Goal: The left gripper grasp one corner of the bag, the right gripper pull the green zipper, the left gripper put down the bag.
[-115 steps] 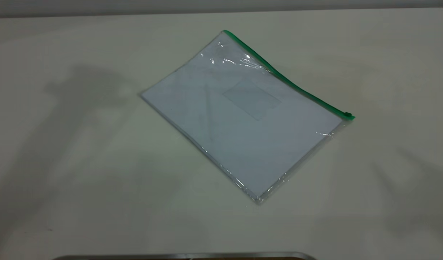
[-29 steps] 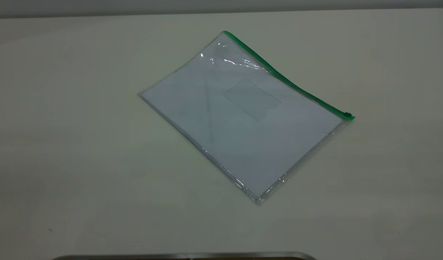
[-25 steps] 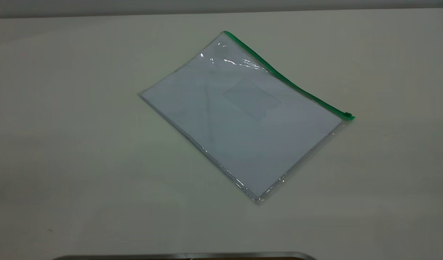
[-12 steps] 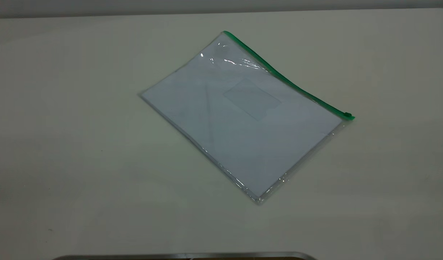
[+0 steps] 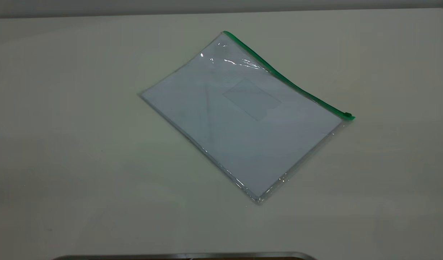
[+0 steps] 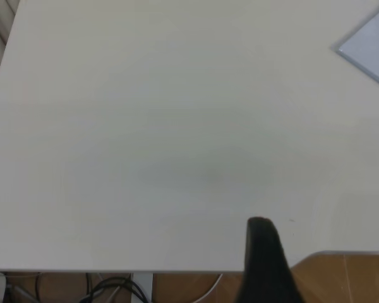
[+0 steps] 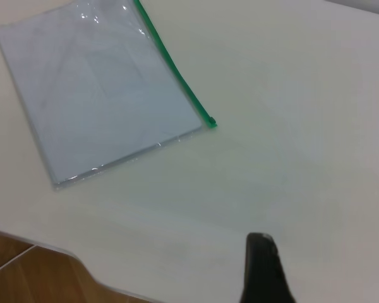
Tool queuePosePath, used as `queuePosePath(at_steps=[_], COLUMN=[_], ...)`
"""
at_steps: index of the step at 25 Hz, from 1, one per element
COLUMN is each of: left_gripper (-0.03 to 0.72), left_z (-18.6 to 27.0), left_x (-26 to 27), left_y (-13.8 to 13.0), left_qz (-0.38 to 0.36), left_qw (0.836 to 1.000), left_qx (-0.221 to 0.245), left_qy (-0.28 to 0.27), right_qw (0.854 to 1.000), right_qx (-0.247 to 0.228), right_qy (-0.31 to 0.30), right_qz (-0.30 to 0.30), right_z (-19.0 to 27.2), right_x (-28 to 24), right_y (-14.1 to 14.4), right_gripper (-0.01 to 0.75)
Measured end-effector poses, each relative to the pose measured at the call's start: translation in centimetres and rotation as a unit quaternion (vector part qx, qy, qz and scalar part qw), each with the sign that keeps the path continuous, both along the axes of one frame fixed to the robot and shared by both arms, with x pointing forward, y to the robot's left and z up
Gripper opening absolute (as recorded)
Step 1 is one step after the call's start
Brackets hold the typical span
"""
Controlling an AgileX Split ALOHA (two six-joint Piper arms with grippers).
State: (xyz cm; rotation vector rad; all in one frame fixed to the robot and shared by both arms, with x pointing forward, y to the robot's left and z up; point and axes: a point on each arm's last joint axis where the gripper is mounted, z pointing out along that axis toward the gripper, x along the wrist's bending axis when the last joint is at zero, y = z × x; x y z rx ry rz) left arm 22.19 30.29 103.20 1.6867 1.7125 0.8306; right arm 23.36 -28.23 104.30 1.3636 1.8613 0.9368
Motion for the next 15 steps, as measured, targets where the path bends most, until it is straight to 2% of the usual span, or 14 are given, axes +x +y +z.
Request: queuePosePath(at_steps=[8, 15], left_gripper=[0.56, 0.56], left_z=[0.0, 0.0], left_x=[0.0, -0.01], left_y=[0.0, 0.0], left_qz=[-0.002, -0.002], left_qw=[1.0, 1.0], left_qx=[0.003, 0.003], left_qy=[0.0, 0.0], right_qw=[1.0, 0.999], right_qx=[0.0, 0.006], right_qy=[-0.016, -0.01], right_qz=[-0.002, -0.035], right_z=[-0.03, -0.13], right_x=[-0.48, -0.45], right_y=[-0.02, -0.88], right_gripper=[0.518, 0.518])
